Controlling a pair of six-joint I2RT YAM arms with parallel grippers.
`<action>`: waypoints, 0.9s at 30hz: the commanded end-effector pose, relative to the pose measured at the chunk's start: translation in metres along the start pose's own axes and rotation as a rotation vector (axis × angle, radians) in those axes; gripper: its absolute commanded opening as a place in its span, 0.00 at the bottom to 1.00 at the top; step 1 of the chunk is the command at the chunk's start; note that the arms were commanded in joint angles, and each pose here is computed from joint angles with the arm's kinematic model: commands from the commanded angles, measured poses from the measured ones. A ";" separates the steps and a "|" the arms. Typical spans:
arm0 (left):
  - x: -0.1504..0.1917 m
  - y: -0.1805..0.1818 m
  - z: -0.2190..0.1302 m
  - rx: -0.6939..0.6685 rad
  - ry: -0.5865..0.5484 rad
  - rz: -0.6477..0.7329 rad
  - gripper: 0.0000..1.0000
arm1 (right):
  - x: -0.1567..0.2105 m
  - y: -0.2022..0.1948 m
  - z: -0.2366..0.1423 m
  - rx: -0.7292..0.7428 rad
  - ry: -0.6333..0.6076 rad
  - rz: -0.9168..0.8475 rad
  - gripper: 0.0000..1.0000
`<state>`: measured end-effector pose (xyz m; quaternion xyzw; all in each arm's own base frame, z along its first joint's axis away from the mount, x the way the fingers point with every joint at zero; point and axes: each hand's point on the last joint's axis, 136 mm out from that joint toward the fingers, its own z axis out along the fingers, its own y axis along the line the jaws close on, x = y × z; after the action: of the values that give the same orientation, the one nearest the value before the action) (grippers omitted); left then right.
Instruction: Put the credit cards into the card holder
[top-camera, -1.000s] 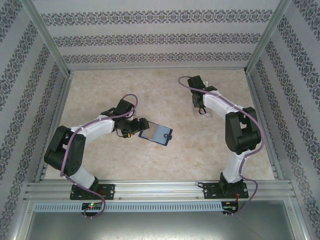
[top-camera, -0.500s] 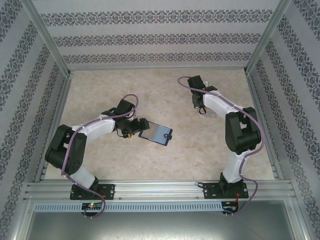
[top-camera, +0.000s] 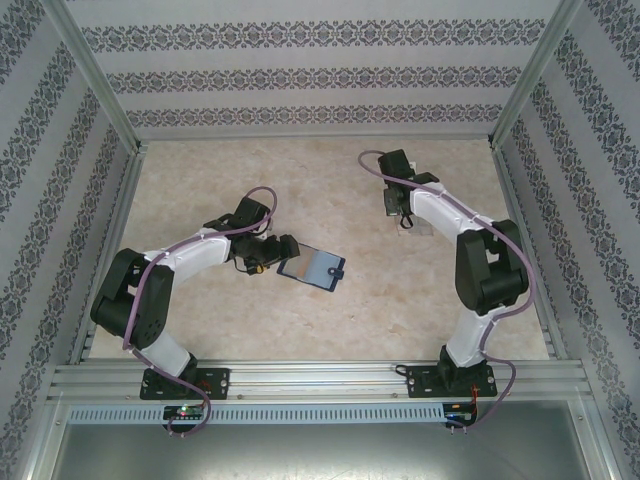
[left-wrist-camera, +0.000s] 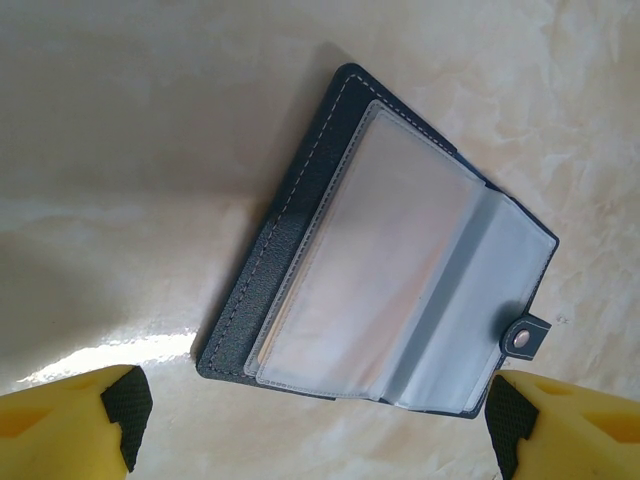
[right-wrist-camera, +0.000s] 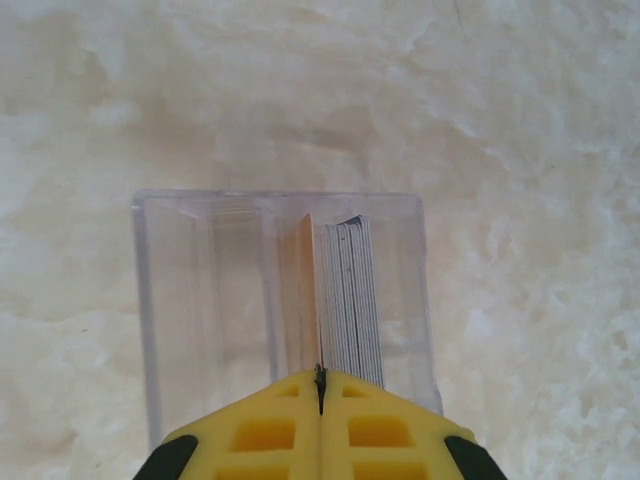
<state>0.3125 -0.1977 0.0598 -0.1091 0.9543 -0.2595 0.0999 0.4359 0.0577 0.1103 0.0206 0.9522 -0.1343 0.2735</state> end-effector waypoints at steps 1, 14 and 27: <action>0.002 -0.013 -0.006 0.015 0.005 0.021 0.89 | -0.011 -0.006 -0.020 -0.039 -0.047 0.031 0.00; 0.001 -0.019 -0.005 0.037 0.023 0.025 0.89 | 0.005 0.000 -0.007 -0.095 0.009 0.049 0.00; 0.002 -0.018 -0.003 0.035 0.025 0.021 0.89 | 0.011 0.015 0.003 -0.148 0.057 0.057 0.00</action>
<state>0.3167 -0.2063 0.0703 -0.1004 0.9504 -0.2759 0.1029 0.4291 0.0699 0.1042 0.0195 0.9632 -0.0638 0.2603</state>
